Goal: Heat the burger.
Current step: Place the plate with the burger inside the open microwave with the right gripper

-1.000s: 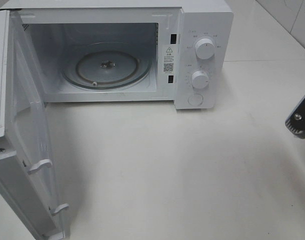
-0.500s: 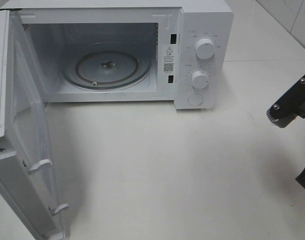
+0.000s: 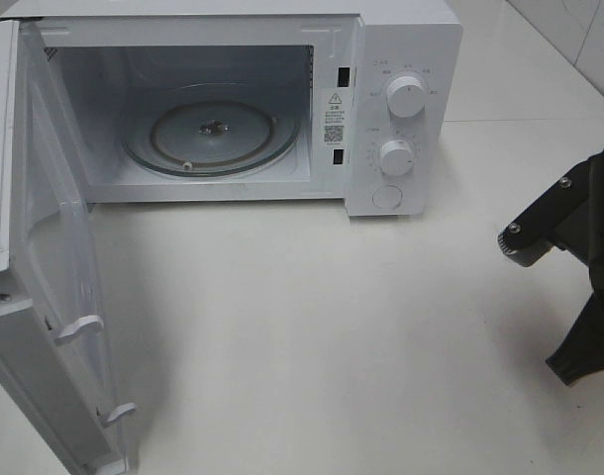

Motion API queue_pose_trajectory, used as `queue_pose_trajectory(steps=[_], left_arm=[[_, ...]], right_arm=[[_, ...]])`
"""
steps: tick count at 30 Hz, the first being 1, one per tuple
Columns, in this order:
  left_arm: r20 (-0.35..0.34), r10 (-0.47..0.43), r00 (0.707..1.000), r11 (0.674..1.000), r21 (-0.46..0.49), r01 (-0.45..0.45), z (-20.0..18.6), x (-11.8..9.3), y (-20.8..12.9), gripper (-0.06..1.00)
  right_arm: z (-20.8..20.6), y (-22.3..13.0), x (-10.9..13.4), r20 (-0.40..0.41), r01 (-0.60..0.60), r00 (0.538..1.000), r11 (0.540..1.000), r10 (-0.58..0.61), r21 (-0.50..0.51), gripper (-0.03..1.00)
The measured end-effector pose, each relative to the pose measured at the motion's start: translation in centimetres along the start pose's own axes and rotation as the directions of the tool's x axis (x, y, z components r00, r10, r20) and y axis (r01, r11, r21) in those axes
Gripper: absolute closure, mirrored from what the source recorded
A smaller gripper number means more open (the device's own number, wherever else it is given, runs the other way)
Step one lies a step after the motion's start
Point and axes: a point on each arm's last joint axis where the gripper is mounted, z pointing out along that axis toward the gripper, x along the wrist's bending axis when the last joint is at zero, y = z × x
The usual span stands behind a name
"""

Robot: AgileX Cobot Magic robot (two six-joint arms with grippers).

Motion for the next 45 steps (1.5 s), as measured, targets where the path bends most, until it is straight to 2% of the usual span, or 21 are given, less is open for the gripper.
queue_pose_trajectory(steps=[9,23,30,45], left_arm=[[0.0,0.0,1.0,1.0,0.0,0.0,0.0,0.0,0.0,-0.05],[0.0,0.0,1.0,1.0,0.0,0.0,0.0,0.0,0.0,-0.05],[0.0,0.0,1.0,1.0,0.0,0.0,0.0,0.0,0.0,-0.05],[0.0,0.0,1.0,1.0,0.0,0.0,0.0,0.0,0.0,-0.05]], right_arm=[[1.7,1.0,2.4,-0.032,0.006,0.999,1.0,-0.005,0.019,0.9],[4.7,1.8,4.3,-0.066,-0.024,0.997,0.997,0.029,0.067,0.9],[4.9,1.9,4.5,-0.067,-0.054,0.996,0.997,0.057,0.05,0.9],[6.2,0.6,4.1,-0.065,-0.093,0.993,0.991,0.099,0.092,0.9]])
